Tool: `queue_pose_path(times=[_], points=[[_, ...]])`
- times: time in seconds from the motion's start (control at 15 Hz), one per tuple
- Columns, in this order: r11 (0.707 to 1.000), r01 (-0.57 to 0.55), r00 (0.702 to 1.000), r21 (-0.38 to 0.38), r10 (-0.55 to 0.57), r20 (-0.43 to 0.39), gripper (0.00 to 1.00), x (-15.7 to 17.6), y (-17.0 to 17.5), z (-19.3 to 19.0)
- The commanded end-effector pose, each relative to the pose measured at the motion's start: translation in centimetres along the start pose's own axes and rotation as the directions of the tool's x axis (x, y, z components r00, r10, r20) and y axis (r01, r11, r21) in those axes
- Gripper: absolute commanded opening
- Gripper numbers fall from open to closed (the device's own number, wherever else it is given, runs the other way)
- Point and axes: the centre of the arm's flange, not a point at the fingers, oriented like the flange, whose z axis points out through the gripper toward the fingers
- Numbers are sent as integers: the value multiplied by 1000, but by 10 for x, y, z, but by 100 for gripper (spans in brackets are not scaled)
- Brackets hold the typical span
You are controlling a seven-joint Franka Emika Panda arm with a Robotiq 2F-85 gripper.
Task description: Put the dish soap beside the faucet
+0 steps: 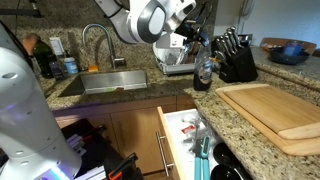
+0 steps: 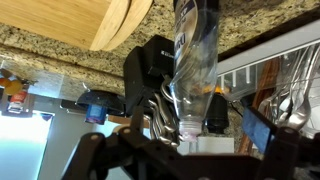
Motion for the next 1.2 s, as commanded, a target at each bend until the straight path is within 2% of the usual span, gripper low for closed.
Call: queue_pose_path(times=[0.0, 0.27, 0.4, 0.47, 0.6, 0.67, 1.0, 1.13], points=[[1000, 0, 1000, 0, 0, 0, 100, 0, 0, 0], [1000, 0, 1000, 1, 0, 0, 100, 0, 0, 0], [997, -71, 997, 22, 71, -16, 100, -10, -2, 24], [993, -115, 993, 39, 115, -8, 100, -12, -4, 38], [984, -174, 984, 24, 174, 26, 100, -18, -7, 70], [991, -129, 992, 28, 129, 9, 100, 7, -19, 14], [987, -158, 986, 17, 157, 54, 100, -4, -20, 55], [991, -135, 990, 24, 134, 33, 100, -11, -17, 79]])
